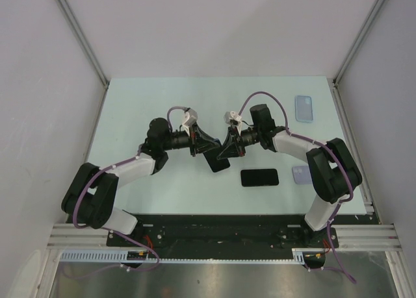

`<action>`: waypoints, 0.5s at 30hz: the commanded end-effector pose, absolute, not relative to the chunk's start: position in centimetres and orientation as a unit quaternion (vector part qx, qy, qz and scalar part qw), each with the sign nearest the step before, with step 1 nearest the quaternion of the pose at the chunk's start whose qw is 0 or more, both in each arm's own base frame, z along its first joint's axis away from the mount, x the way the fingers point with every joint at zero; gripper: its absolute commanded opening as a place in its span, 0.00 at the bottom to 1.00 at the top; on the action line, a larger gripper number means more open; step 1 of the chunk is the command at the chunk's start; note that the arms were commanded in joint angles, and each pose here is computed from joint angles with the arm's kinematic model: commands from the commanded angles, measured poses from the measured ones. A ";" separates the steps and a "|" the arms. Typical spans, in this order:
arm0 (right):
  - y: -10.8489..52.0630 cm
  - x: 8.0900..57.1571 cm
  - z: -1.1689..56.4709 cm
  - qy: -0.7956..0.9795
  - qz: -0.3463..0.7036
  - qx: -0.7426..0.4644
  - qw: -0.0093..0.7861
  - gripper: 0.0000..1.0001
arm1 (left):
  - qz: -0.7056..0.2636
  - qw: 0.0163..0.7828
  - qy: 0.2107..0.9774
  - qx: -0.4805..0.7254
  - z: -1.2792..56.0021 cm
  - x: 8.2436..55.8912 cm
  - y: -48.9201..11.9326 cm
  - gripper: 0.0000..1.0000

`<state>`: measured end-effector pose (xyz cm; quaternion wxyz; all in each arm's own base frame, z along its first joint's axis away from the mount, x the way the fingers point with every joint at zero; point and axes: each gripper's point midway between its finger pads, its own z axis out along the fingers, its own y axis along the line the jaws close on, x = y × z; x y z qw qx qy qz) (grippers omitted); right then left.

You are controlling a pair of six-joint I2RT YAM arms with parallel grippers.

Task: Take the phone out of the phone case
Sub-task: Place the phone case at the center of the board.

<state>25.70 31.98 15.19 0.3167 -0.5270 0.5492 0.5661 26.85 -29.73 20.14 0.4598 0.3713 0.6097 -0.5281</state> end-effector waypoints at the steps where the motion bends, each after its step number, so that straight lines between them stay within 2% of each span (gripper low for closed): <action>1: 32.2 24.7 16.8 0.540 0.591 -0.518 0.301 0.00 | -0.522 0.500 0.567 0.394 22.3 27.3 -30.1 0.21; 3: 32.2 24.7 17.0 0.541 0.592 -0.516 0.300 0.00 | -0.524 0.499 0.566 0.395 22.2 27.2 -30.2 0.38; 4: 32.3 24.7 17.0 0.541 0.592 -0.516 0.300 0.00 | -0.523 0.499 0.567 0.395 22.2 27.3 -30.2 0.56; 5: 32.2 24.9 17.0 0.542 0.591 -0.515 0.302 0.00 | -0.523 0.498 0.568 0.395 22.2 27.3 -30.2 0.63; 6: 32.1 25.0 17.1 0.545 0.591 -0.513 0.302 0.00 | -0.523 0.499 0.567 0.395 22.2 27.3 -30.2 0.76; 9: 32.0 25.5 17.0 0.554 0.588 -0.505 0.304 0.00 | -0.519 0.504 0.566 0.394 22.3 27.4 -30.1 0.95; 10: 31.9 25.6 16.9 0.559 0.588 -0.501 0.302 0.00 | -0.518 0.506 0.566 0.395 22.3 27.4 -30.0 1.00; 15: 31.3 27.6 16.4 0.591 0.573 -0.474 0.314 0.00 | -0.500 0.534 0.557 0.393 23.4 27.6 -29.3 1.00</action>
